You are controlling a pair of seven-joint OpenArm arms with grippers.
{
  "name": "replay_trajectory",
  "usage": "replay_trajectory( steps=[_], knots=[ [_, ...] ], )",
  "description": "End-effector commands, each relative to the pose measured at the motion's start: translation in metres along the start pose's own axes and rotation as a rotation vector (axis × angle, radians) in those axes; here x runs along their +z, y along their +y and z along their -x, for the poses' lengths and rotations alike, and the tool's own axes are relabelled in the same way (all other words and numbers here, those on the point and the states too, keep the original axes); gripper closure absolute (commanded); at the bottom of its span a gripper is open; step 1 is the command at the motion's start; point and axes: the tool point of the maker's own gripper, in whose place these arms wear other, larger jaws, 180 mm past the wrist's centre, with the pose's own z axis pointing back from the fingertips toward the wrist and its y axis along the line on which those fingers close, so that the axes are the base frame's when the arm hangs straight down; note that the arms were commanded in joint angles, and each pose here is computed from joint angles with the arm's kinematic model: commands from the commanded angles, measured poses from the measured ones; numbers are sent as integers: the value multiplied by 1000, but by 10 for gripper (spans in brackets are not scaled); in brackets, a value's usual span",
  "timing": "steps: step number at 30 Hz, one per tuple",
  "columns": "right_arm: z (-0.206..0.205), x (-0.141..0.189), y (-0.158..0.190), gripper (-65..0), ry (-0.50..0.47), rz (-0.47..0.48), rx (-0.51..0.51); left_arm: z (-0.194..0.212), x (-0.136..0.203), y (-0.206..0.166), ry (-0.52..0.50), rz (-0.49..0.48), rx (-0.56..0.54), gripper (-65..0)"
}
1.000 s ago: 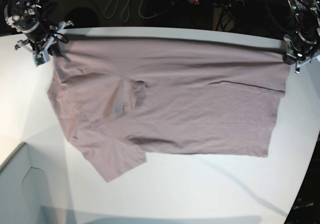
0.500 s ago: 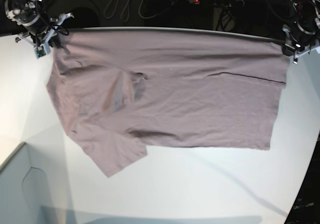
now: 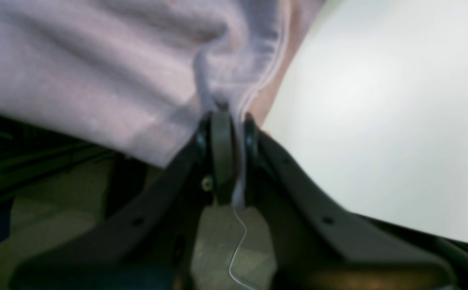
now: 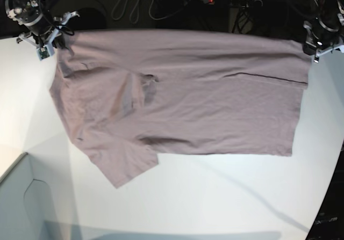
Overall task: Layout the t-shirt on the table in an organized manner, then fold the t-shirt properly
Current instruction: 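Lay the shirt flat by drawing both grippers back, then open them, then move both grippers along the shirt sides and grasp the hem corners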
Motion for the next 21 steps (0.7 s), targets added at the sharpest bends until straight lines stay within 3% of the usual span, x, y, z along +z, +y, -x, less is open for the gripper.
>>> replay_trajectory(
  steps=[1, 3, 6, 8, 11, 16, 21],
  knots=[
    [-7, 4, -8, -13, -30, 20, 7, -11, 3, -7, -23, 23, -1, -4],
    [-7, 4, -8, -41, -29, 20, 8, -11, 3, -7, -23, 23, -1, -6],
    [-7, 5, -8, -144, -29, 21, 10, -12, 3, -9, -26, 26, -4, -41],
    [-8, 6, -11, -209, -33, 31, 8, -13, 3, -9, -29, 26, -3, -110],
    [-12, 13, -27, -284, -52, 83, -19, -12, 5, -11, -29, 31, -11, -285],
    [-33, 33, -56, -317, -119, 192, -34, -24, 13, -32, -66, 77, -48, -511],
    [-64, 33, -71, -320, -197, 242, -51, -38, 22, -57, -118, 131, -83, -531]
  ],
)
